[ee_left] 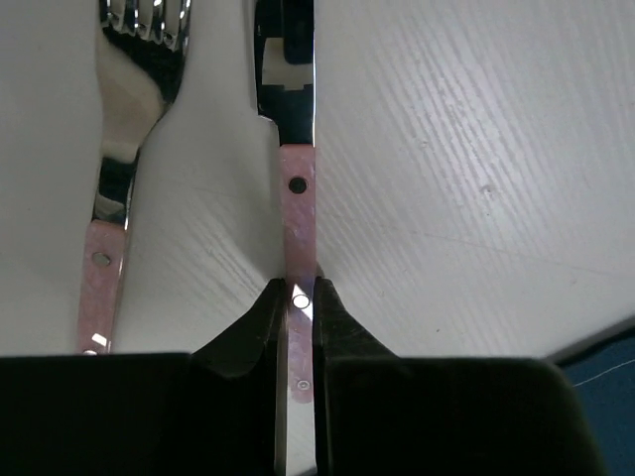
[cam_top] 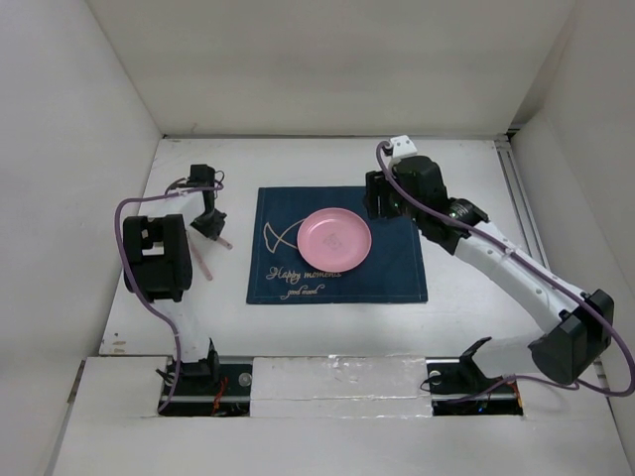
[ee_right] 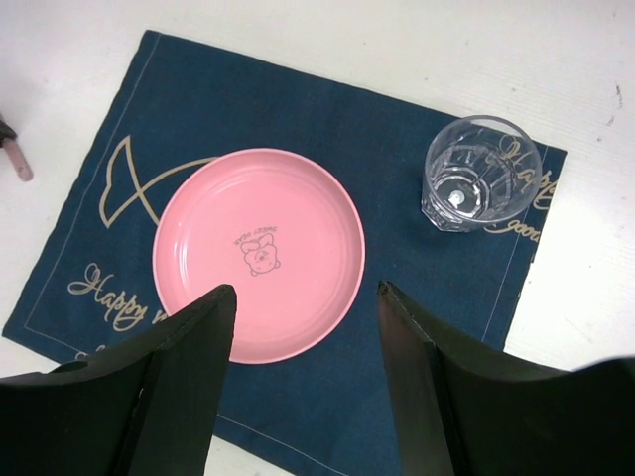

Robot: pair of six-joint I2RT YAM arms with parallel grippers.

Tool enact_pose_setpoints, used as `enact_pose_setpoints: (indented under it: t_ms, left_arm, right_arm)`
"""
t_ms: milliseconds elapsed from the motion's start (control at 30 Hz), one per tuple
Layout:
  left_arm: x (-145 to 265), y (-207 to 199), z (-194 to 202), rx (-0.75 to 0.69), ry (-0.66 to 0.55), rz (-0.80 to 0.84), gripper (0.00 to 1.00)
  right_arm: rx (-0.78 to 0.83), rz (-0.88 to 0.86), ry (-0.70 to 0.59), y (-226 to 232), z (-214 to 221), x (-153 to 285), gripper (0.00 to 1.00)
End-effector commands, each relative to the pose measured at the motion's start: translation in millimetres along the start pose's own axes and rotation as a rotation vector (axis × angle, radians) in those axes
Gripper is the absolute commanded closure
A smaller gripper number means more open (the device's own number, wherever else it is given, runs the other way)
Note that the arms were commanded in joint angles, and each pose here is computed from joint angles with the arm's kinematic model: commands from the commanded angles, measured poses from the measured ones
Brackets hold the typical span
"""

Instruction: Set the dinner table for one person

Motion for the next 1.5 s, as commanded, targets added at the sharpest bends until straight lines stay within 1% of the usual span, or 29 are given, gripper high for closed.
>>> enact_pose_setpoints:
  t_ms: [0,67,133,167,200,233,267,367,400,467,500,600,633,700,733,767,800,833,867,933,967,1067,1100,1200,1267,1467]
  left_arm:
    - [-25.4,7.9,20.2,-0.025,0.091,-0.031,1.00]
    - [-25.9,5.9,19.2,-0.033,0.085,-0.018,1.00]
    - [-18.2,2.7,17.5,-0.045,0.067,0.002,1.00]
    - [-4.8,-10.1,10.3,-0.041,0.036,0.051,1.00]
    - [4.4,-15.5,10.6,-0.059,0.030,0.073,1.00]
    - [14.4,-20.1,7.7,-0.062,0.011,0.089,1.00]
    - [38.3,-34.2,1.8,-0.076,-0.033,0.159,1.00]
    - [80.5,-47.1,-0.9,-0.110,-0.099,0.250,1.00]
    - [110.3,-59.9,3.2,-0.124,-0.125,0.334,1.00]
    - [137.2,-67.0,14.2,-0.166,-0.127,0.392,1.00]
    - [161.7,-75.5,32.6,-0.219,-0.112,0.468,1.00]
    - [188.1,-81.7,75.3,-0.306,-0.066,0.551,1.00]
    - [204.8,-81.2,107.1,-0.358,-0.030,0.597,1.00]
    - [218.8,-78.8,140.7,-0.387,0.018,0.632,1.00]
    - [228.7,-73.6,173.0,-0.440,0.050,0.654,1.00]
    - [230.8,-70.7,189.5,-0.463,0.072,0.656,1.00]
    - [237.1,-69.2,201.3,-0.471,0.072,0.676,1.00]
    - [233.2,-65.9,216.7,-0.465,0.089,0.651,1.00]
    - [244.3,-58.6,239.1,-0.502,0.119,0.682,1.00]
    - [248.3,-55.9,260.6,-0.521,0.135,0.695,1.00]
    - [253.4,-53.2,280.6,-0.544,0.159,0.712,1.00]
    - [261.2,-54.5,309.2,-0.571,0.189,0.746,1.00]
    - [262.5,-55.2,326.3,-0.599,0.217,0.754,1.00]
    - [256.9,-59.1,352.5,-0.640,0.265,0.745,1.00]
    - [251.4,-59.5,362.7,-0.659,0.305,0.735,1.00]
    - [231.4,-62.0,383.5,-0.680,0.355,0.724,1.00]
  right_arm:
    - [-0.020,0.004,-0.086,-1.3,-20.3,19.8,0.36]
    - [-0.021,0.027,-0.085,-4.8,-20.3,23.9,0.36]
    - [-0.028,0.038,-0.117,-8.6,-27.9,36.9,0.36]
    - [-0.029,0.049,-0.118,-10.6,-28.0,40.6,0.36]
    - [-0.033,0.049,-0.137,-11.9,-31.4,47.2,0.36]
    - [-0.032,0.061,-0.129,-13.7,-27.8,49.4,0.36]
    - [-0.033,0.070,-0.130,-15.5,-27.8,53.1,0.36]
    - [-0.040,0.079,-0.144,-21.9,-28.5,71.0,0.36]
    - [-0.046,0.087,-0.152,-25.8,-29.2,76.9,0.36]
    - [-0.048,0.100,-0.176,-33.5,-28.3,95.0,0.36]
    - [-0.057,0.116,-0.185,-39.0,-27.3,99.5,0.36]
    - [-0.066,0.154,-0.210,-53.4,-25.7,122.9,0.36]
    - [-0.057,0.156,-0.211,-54.3,-24.6,127.0,0.36]
    - [-0.059,0.209,-0.216,-66.3,-29.0,144.0,0.36]
    - [-0.062,0.245,-0.208,-71.0,-29.5,148.8,0.36]
    - [-0.063,0.269,-0.183,-75.5,-26.6,153.4,0.36]
    - [-0.069,0.282,-0.206,-78.1,-32.6,163.9,0.36]
    - [-0.073,0.292,-0.216,-79.7,-33.6,170.5,0.36]
    - [-0.075,0.293,-0.225,-80.0,-34.0,173.7,0.36]
    - [-0.081,0.293,-0.250,-81.1,-36.0,184.7,0.36]
    - [-0.081,0.285,-0.260,-80.4,-38.6,186.8,0.36]
    - [-0.083,0.293,-0.253,-82.5,-38.2,189.8,0.36]
    - [-0.083,0.293,-0.253,-82.5,-38.2,189.8,0.36]
    - [-0.083,0.279,-0.254,-81.8,-38.3,189.4,0.36]
    - [-0.082,0.270,-0.255,-80.8,-38.5,189.2,0.36]
    - [-0.082,0.269,-0.245,-81.3,-35.9,186.8,0.36]
Point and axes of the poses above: each gripper's point midway between its finger pads, its own x axis back along the fingers, its own y axis along the line the jaws close on, z = x × y, the point moved 6 cm from there along x, back along the fingers, and after that the axes turned 12 degrees about x, right-handed, at the moved point
